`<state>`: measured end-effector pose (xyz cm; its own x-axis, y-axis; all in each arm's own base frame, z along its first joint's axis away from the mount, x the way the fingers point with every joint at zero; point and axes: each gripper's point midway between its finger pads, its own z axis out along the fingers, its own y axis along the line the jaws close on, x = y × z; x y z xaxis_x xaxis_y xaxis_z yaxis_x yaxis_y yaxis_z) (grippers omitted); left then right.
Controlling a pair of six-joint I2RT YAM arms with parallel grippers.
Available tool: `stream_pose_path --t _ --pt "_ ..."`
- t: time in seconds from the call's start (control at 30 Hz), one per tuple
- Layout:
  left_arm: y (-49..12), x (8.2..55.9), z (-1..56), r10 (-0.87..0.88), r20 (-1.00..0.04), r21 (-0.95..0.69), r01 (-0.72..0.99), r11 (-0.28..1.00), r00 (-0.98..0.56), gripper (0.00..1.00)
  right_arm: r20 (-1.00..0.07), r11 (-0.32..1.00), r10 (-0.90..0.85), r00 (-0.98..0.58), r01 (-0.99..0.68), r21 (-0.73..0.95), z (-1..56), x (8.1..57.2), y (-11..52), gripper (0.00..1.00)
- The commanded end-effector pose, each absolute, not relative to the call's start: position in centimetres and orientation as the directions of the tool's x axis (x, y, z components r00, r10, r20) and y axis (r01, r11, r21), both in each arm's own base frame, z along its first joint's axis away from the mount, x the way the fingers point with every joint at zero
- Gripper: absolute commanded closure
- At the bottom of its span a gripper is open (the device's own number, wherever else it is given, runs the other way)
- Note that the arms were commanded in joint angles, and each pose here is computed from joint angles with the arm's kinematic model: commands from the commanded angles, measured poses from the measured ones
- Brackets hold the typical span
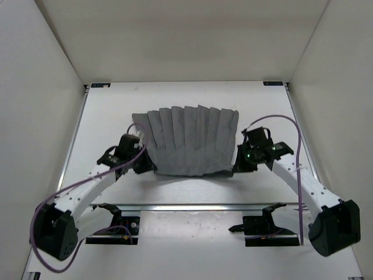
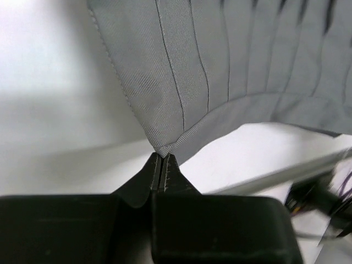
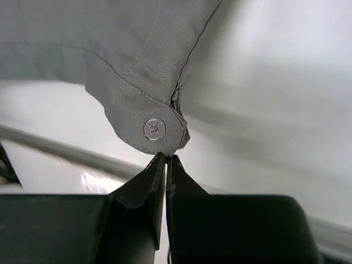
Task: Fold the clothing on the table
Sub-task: Fold the skirt
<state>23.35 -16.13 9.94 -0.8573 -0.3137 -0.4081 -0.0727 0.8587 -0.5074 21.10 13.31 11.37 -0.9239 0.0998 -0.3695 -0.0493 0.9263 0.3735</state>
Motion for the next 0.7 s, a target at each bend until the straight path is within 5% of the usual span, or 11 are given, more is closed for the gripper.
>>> stream_pose_path --t 0.0,0.43,0.67 --pt "-15.1 16.2 6.1 -0.258 -0.262 -0.484 -0.105 0.869 -0.93 1.0 -0.206 0.936 0.052 -0.977 -0.023 0.35 8.7 14.2 12.7 1.0" --pt "-14.5 11.9 6.1 -0.301 -0.232 -0.548 -0.131 0.826 -0.925 1.0 -0.19 0.879 0.068 -0.98 -0.032 0.476 9.5 10.3 13.1 1.0" --pt "-17.3 19.9 15.9 -0.368 -0.335 -0.661 -0.062 0.748 -0.867 1.0 -0.323 0.858 0.042 -0.945 -0.132 0.497 15.6 17.9 14.9 1.0"
